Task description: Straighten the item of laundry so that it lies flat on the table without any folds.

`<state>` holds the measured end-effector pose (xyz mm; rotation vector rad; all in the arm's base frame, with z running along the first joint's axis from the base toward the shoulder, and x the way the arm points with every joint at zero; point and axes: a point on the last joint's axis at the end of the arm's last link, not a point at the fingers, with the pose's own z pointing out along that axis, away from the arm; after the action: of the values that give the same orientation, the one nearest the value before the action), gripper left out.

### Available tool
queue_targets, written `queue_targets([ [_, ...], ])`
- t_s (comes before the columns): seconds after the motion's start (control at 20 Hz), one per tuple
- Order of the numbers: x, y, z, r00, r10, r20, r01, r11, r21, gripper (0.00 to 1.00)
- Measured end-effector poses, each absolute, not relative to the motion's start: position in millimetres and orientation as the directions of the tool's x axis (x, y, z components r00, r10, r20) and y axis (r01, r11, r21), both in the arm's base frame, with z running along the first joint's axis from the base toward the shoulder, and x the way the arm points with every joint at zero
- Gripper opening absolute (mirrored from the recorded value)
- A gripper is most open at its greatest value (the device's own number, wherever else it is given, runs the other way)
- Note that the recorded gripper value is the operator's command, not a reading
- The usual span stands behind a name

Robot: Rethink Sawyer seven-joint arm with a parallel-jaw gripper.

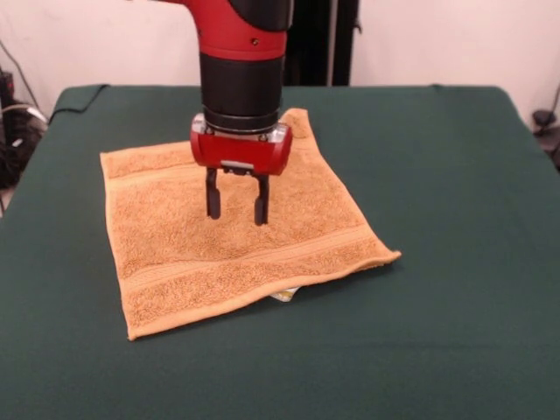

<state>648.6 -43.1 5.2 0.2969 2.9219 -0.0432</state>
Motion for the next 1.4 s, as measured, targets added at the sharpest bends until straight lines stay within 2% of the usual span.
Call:
queue_targets([
  [0.95,669,8,-32,-0.956,0.213,-0.202,0.189,0.973,0.133,1.00],
  [1.4,703,17,-45,-0.946,0.249,-0.206,0.203,0.954,0.222,1.00],
])
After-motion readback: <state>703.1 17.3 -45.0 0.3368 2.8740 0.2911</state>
